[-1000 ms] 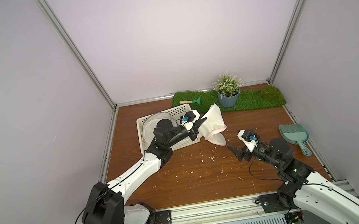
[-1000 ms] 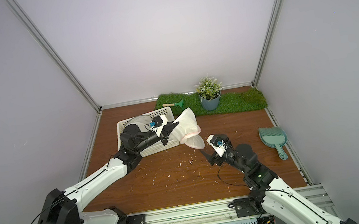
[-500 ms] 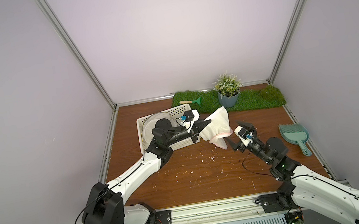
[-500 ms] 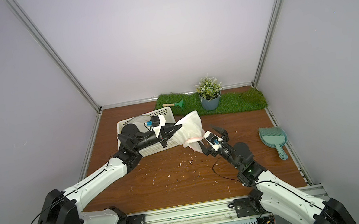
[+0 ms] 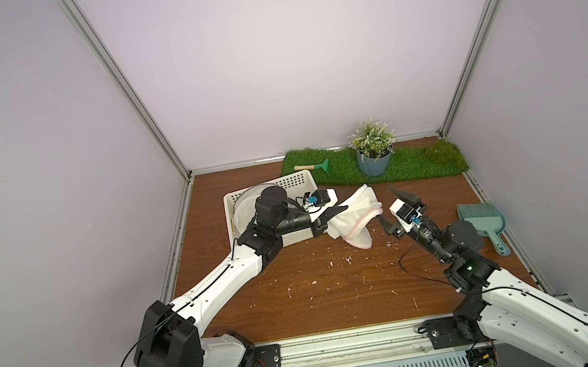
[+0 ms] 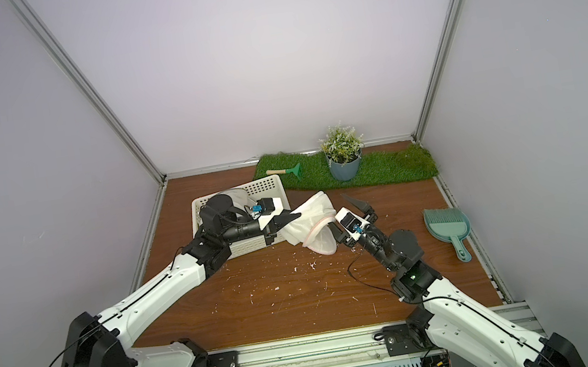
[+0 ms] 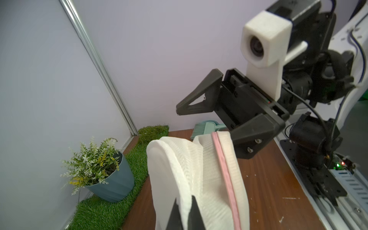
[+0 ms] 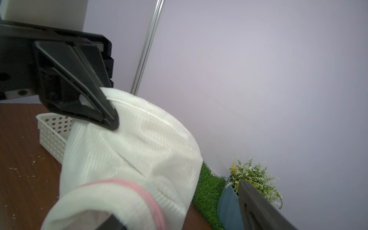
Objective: Turn the laundry bag inside out
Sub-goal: Turn over the laundry bag.
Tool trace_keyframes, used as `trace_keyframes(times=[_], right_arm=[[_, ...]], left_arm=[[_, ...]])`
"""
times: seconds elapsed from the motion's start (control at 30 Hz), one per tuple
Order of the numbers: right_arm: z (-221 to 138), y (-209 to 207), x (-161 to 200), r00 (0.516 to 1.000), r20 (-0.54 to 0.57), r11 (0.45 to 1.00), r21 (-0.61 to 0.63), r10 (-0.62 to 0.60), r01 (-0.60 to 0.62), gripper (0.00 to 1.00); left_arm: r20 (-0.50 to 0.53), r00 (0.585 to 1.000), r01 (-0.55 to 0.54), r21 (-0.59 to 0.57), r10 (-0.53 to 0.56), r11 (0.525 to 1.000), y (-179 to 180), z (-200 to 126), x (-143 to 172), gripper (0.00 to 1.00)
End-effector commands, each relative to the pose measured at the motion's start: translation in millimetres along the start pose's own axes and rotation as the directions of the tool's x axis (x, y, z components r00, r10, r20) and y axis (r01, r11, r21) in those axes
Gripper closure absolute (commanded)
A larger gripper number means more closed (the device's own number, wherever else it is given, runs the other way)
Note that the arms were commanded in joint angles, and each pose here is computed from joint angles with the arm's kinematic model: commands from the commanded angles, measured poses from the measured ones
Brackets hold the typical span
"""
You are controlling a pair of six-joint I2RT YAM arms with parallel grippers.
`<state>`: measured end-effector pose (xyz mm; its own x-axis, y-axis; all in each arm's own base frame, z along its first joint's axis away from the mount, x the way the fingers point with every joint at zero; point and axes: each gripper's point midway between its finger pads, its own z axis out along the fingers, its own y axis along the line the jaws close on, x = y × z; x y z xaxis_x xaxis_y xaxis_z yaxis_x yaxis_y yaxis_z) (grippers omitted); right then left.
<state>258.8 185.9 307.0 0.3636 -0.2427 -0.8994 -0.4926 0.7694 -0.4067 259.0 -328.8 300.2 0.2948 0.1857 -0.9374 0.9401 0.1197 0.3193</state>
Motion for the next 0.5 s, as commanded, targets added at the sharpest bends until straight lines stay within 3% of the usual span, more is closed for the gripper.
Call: trace_keyframes(times=[0.0, 0.1, 0.27, 0.47], right_arm=[[0, 2, -21, 0.999, 0.026, 0.998, -0.051, -0.046, 0.047, 0.28], [1, 18, -17, 0.996, 0.004, 0.984, -0.153, -0.093, 0.092, 0.29], [2, 39, -10, 0.989, -0.012, 0.950, -0.282, -0.145, 0.136, 0.34], [2, 56, -7, 0.978, 0.003, 0.901, -0.388, -0.207, 0.192, 0.45]], left_arm=[[-0.101, 0.982, -0.147, 0.110, 0.159, 0.983, -20, -4, 12, 1.00], [-0.158, 0.962, -0.191, 0.184, 0.221, 0.964, -27, -5, 25, 1.00], [-0.159, 0.942, -0.245, 0.281, 0.297, 0.928, -34, -4, 28, 1.00], [-0.138, 0.946, -0.230, 0.350, 0.293, 0.908, -43, -2, 31, 1.00]])
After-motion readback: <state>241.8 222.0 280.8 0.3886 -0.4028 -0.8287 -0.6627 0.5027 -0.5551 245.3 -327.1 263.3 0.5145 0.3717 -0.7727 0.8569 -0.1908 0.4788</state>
